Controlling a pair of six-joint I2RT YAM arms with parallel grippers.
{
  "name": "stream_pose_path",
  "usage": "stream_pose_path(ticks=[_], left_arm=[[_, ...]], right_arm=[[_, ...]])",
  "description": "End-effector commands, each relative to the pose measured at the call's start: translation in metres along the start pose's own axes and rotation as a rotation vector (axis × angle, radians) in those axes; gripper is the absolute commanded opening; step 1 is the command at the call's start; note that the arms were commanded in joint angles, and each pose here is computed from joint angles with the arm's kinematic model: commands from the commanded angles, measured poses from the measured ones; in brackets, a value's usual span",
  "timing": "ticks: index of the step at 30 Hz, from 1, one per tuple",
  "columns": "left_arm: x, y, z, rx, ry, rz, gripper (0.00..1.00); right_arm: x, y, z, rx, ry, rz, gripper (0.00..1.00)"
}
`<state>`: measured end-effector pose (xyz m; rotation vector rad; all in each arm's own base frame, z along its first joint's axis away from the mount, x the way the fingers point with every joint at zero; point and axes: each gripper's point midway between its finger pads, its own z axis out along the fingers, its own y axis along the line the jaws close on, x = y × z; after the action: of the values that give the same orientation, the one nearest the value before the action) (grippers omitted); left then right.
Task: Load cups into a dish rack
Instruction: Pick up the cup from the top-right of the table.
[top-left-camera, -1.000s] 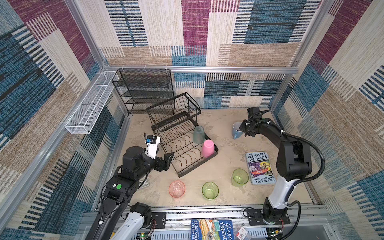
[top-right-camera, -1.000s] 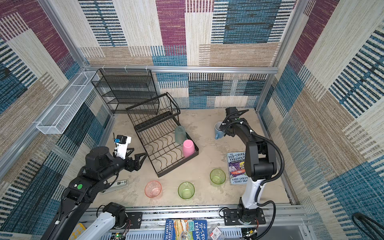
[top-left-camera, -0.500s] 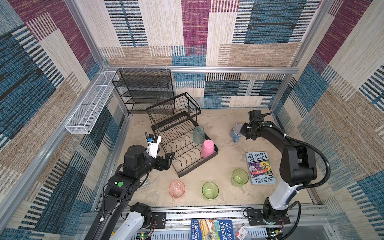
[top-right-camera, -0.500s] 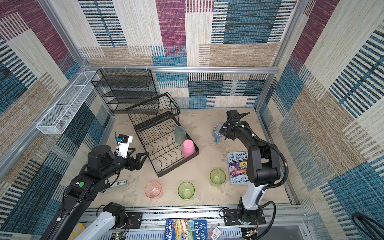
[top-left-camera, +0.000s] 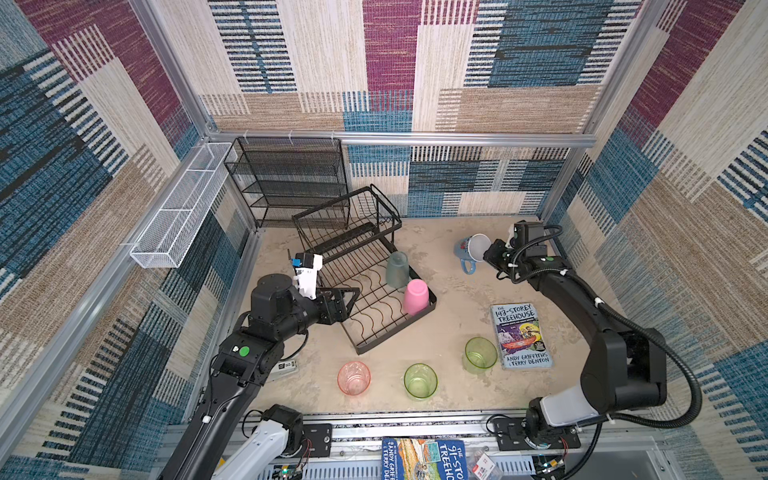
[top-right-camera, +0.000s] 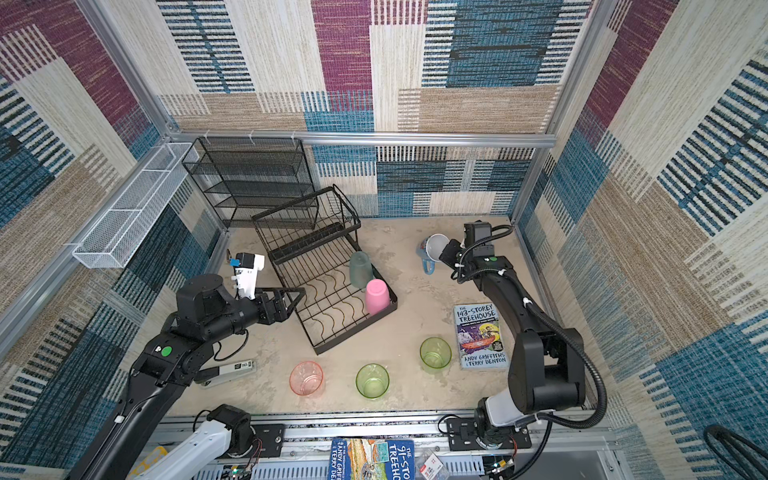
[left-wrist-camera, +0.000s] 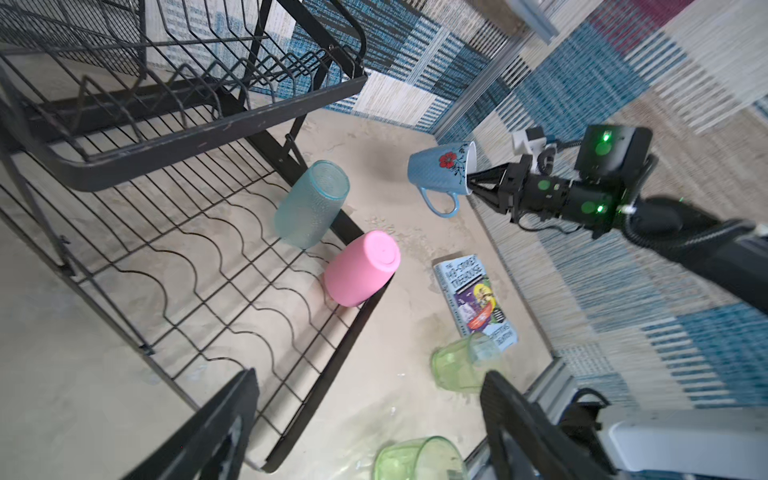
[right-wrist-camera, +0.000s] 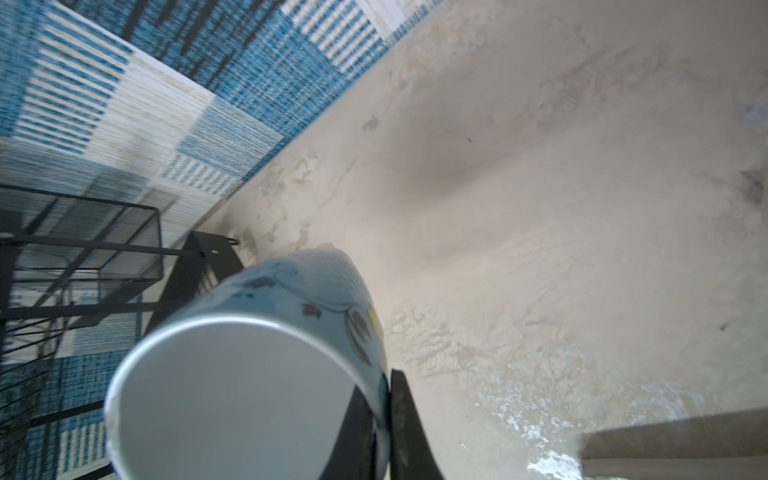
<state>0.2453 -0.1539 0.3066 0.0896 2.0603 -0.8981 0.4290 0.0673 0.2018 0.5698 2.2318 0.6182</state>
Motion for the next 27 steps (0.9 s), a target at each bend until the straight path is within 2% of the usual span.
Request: stream_pose_path(ticks=[1, 6, 14, 23, 27], left_arm=[[-0.016, -0.018, 0.004, 0.078, -0.066, -0.148, 0.87], [-0.018, -0.038, 0.019, 0.137, -0.106, -0.245, 0.87], [-0.019, -0.073, 0.053, 0.228, -0.188, -0.365, 0.84], [-0.039, -0.124, 0.083, 0.352, -0.323, -0.313, 0.82], [-0.044, -0.134, 0.103, 0.366, -0.365, -0.324, 0.81]], right_arm=[[-0.022, 0.041, -0.023, -0.191, -0.102, -0.013, 0.0], [-0.028, 0.069, -0.054, -0.326, -0.151, -0.026, 0.0], [-0.021, 0.099, -0.089, -0.512, -0.146, -0.021, 0.0], [-0.011, 0.128, -0.112, -0.687, -0.033, 0.101, 0.0], [-0.011, 0.135, -0.119, -0.737, 0.012, 0.184, 0.0]])
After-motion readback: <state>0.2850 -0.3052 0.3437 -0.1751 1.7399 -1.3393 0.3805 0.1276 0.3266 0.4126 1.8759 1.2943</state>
